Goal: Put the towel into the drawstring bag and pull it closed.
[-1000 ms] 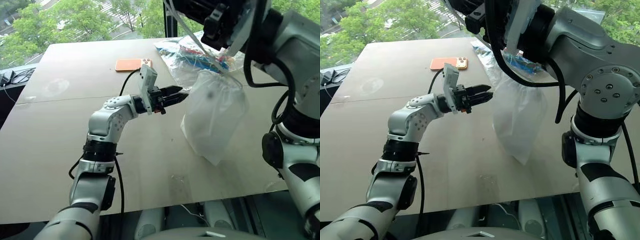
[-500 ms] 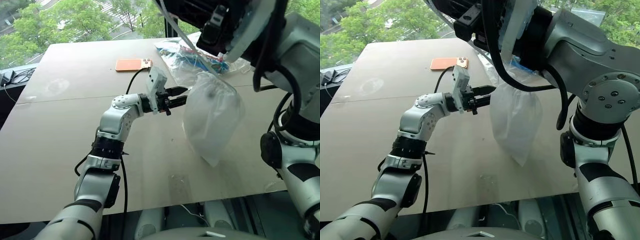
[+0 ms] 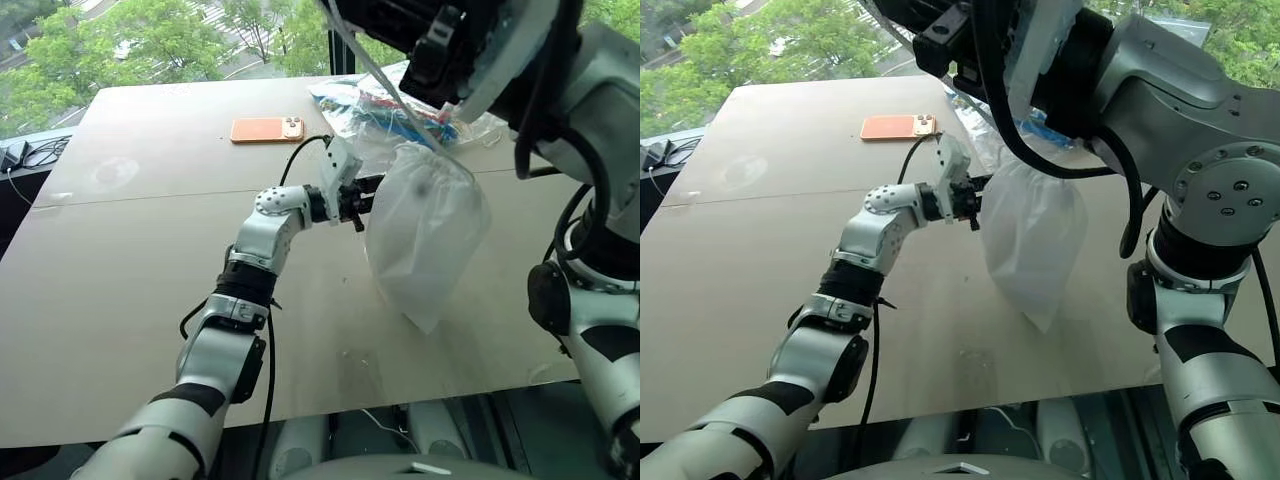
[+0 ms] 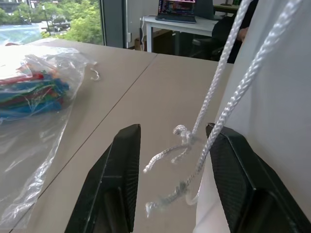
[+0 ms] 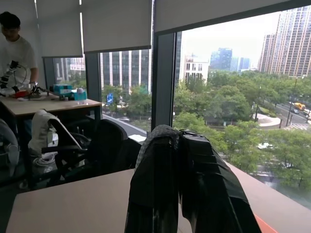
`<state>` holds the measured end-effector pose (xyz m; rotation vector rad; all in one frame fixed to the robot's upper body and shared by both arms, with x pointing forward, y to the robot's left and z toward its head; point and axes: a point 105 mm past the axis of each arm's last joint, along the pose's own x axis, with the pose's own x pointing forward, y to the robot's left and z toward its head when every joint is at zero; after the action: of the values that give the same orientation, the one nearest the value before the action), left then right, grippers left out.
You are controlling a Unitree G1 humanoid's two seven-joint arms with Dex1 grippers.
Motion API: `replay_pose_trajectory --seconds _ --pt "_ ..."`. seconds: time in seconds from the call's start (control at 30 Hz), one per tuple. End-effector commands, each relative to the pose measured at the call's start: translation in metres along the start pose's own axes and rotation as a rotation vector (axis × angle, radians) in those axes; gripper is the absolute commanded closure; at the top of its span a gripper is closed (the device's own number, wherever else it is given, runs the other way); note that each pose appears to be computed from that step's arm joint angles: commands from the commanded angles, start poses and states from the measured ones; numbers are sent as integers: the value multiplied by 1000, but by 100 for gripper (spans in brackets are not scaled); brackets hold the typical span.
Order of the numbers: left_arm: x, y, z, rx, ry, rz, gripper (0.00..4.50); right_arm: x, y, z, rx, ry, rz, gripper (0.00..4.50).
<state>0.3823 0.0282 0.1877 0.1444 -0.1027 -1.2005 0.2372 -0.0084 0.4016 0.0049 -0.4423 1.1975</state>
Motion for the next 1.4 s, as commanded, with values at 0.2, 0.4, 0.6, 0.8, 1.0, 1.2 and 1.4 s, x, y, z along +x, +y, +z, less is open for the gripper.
replay_pose_trajectory --seconds 0.2,0.4,0.6,0.8,1.0,1.2,1.4 --pt "-43 96 40 138 -145 706 448 -22 -43 41 -141 -138 -297 450" --pt "-127 134 89 321 -248 1059 448 -73 -106 70 -213 -230 -659 450" --pt "-188 140 117 460 -266 1237 448 -130 -148 82 -222 -313 -927 450" --pt "-213 142 120 457 -283 1310 448 -179 -168 87 -132 -467 -1121 450" --pt "-229 145 122 444 -264 1332 448 -215 -178 78 -93 -490 -1238 450" --pt "-176 98 84 406 -195 917 448 -215 -145 1 -89 71 -839 450" --pt "-166 30 4 188 -1 679 448 -200 -50 -119 115 412 -525 450"
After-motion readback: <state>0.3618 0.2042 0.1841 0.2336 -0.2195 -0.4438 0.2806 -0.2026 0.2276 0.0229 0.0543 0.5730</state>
